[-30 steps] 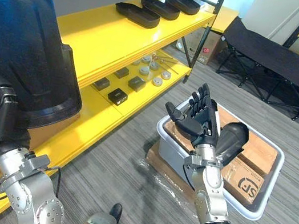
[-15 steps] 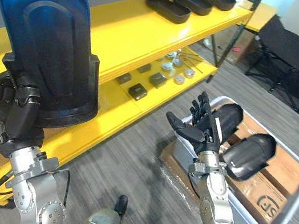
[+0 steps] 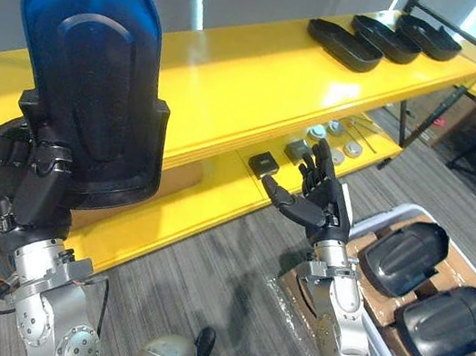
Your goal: Walk over and take three plastic housings, then place them on the shelf
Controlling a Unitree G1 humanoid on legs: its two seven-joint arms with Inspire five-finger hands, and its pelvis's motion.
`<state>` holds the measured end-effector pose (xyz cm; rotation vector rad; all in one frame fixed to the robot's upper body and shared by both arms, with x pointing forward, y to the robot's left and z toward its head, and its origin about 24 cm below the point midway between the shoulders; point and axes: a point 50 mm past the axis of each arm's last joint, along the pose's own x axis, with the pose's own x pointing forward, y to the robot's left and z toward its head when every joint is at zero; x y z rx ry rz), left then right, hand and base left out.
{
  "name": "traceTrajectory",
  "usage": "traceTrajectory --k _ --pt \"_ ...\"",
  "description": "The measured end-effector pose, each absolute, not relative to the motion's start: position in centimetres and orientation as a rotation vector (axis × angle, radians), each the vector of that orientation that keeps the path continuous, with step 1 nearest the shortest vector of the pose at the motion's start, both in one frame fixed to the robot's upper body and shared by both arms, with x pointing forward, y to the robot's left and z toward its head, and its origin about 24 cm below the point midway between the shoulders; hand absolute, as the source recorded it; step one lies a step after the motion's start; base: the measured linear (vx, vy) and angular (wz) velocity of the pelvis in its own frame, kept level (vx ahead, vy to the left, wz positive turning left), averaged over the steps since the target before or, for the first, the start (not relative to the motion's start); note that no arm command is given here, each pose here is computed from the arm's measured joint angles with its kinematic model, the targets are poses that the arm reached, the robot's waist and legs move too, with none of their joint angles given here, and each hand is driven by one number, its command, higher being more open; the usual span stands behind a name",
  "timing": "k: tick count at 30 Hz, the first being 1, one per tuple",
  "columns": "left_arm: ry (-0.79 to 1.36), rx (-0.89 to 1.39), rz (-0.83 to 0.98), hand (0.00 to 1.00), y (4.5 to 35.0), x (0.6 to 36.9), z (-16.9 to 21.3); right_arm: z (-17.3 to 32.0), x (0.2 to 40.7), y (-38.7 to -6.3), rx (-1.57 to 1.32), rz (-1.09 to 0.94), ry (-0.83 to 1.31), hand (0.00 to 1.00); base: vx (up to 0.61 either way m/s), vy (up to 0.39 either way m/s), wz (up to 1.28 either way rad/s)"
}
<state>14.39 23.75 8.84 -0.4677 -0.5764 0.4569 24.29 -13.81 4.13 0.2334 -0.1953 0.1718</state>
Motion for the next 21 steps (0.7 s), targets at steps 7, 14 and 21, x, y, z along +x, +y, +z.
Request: traceTrajectory --k 7,14,21 --pt "-0.574 -0.487 0.433 0.00 23.8 17.5 8.4 7.4 25.1 -13.9 0.224 0.195 -0.334 1.00 0.10 -0.062 0.19" --pt "-0.518 -0.484 0.381 0.00 22.9 18.6 7.8 11.1 24.5 -17.7 0.145 0.081 -0.527 1.00 0.34 -0.292 0.84" --pt "-0.403 -0.510 0.398 0.00 22.4 19.0 6.0 12.2 24.0 -21.0 0.121 0.036 -0.591 1.00 0.41 -0.192 0.64"
